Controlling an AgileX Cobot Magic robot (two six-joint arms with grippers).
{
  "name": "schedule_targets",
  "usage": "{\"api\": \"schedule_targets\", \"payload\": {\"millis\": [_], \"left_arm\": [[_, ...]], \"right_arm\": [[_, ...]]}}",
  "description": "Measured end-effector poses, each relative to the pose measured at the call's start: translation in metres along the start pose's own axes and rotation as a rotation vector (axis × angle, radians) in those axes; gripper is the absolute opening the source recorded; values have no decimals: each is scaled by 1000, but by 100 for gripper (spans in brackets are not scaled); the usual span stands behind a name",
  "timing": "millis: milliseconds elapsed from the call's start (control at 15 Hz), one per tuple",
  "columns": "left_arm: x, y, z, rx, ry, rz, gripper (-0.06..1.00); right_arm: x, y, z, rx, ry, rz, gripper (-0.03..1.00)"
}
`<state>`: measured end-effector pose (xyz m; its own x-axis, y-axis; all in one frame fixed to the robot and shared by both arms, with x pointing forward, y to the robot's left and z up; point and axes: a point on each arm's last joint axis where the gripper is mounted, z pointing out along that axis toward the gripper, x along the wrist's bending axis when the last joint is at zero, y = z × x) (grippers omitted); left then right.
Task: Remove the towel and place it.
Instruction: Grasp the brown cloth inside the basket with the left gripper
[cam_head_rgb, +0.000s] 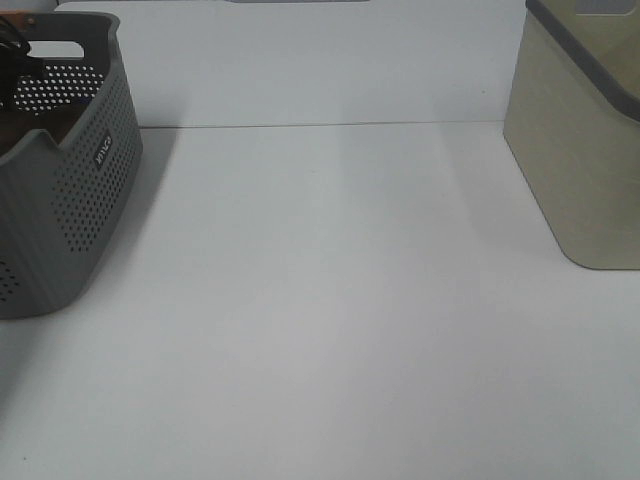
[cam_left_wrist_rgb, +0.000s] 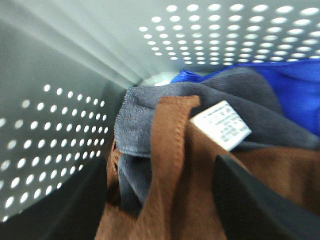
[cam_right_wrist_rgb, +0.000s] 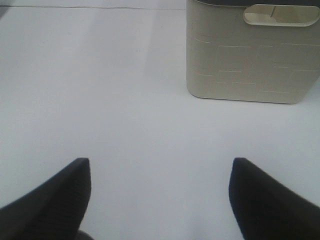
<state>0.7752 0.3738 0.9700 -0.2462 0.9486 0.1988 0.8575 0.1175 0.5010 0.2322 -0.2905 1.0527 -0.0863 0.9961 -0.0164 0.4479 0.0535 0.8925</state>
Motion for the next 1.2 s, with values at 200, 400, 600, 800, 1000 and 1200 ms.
{"api": "schedule_targets", "payload": {"millis": [200, 400, 600, 800, 1000, 1200], "left_arm": [[1, 0, 9, -26, -6, -2, 55], [0, 0, 15, -38, -13, -4, 48], [-3, -4, 23, -19, -23, -7, 29], [-3, -3, 23, -27, -24, 24, 10], [-3, 1, 18, -45, -25, 36, 0], [-10, 7, 7, -68, -37, 36, 0]], "right_arm": [[0, 0, 0, 0, 0, 0, 73], [0, 0, 0, 0, 0, 0, 73], [0, 0, 0, 0, 0, 0, 73], [0, 0, 0, 0, 0, 0, 73], [0, 0, 0, 0, 0, 0, 73], [0, 0, 0, 0, 0, 0, 73]]}}
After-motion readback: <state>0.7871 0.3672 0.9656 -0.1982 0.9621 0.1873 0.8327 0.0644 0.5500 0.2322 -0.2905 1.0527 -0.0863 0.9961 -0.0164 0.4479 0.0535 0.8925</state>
